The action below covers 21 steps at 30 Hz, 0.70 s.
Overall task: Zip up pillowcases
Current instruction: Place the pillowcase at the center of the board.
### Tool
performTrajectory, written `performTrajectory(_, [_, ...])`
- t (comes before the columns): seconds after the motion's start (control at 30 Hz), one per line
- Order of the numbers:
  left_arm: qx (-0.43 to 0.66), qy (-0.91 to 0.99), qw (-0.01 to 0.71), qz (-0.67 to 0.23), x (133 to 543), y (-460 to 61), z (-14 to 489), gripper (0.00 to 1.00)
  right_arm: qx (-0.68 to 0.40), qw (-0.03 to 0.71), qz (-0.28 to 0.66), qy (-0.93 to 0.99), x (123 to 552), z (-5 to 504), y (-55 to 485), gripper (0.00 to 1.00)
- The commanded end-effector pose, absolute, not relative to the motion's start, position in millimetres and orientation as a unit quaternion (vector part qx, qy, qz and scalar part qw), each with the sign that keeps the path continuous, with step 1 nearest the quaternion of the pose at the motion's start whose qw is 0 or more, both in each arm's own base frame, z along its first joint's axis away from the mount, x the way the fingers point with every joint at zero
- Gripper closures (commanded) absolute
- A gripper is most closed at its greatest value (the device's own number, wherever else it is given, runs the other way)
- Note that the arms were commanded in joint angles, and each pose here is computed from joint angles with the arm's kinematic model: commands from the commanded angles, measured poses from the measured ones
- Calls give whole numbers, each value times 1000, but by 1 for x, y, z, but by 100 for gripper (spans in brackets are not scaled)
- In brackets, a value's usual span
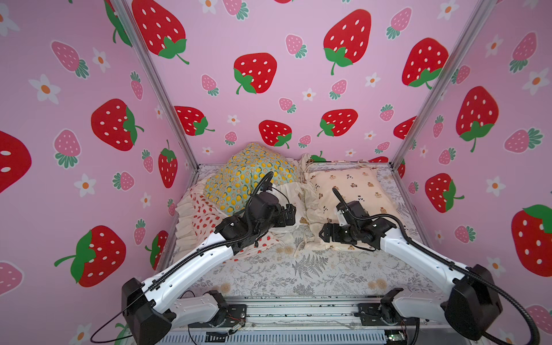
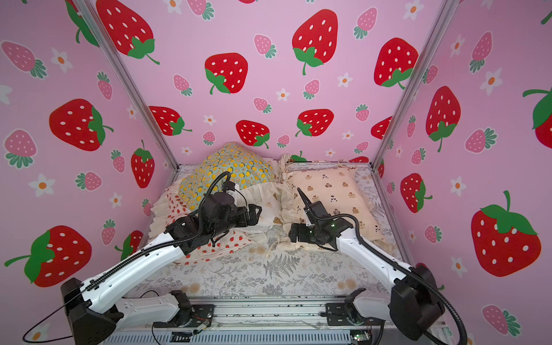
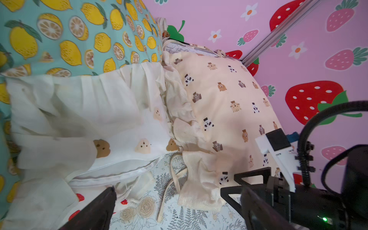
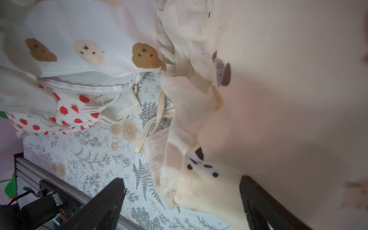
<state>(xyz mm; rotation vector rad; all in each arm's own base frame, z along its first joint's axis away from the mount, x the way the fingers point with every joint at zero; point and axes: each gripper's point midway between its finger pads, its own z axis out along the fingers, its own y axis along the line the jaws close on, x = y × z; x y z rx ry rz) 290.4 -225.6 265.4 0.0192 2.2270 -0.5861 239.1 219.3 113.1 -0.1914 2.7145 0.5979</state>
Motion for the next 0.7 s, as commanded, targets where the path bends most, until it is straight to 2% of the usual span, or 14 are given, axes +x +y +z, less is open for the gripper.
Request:
performTrajectory(0.0, [-4,887,416,-201,288,-200,267,1,-68,205,182,959,261,105,216,3])
performTrajectory(0.2, [-52,890,414,-185,294,-163,270,0,-31,206,128,970,300,80,175,0])
performTrajectory(0.4, [-123,893,402,-159,292,-116,259,3,-25,232,84,969,332,89,147,0])
performTrajectory(0.57, [-174,895,379,-155,282,-88,234,10,-43,249,110,961,329,119,161,0])
performTrajectory(0.67, [-191,899,364,-154,278,-80,217,10,-69,263,117,955,317,141,179,0])
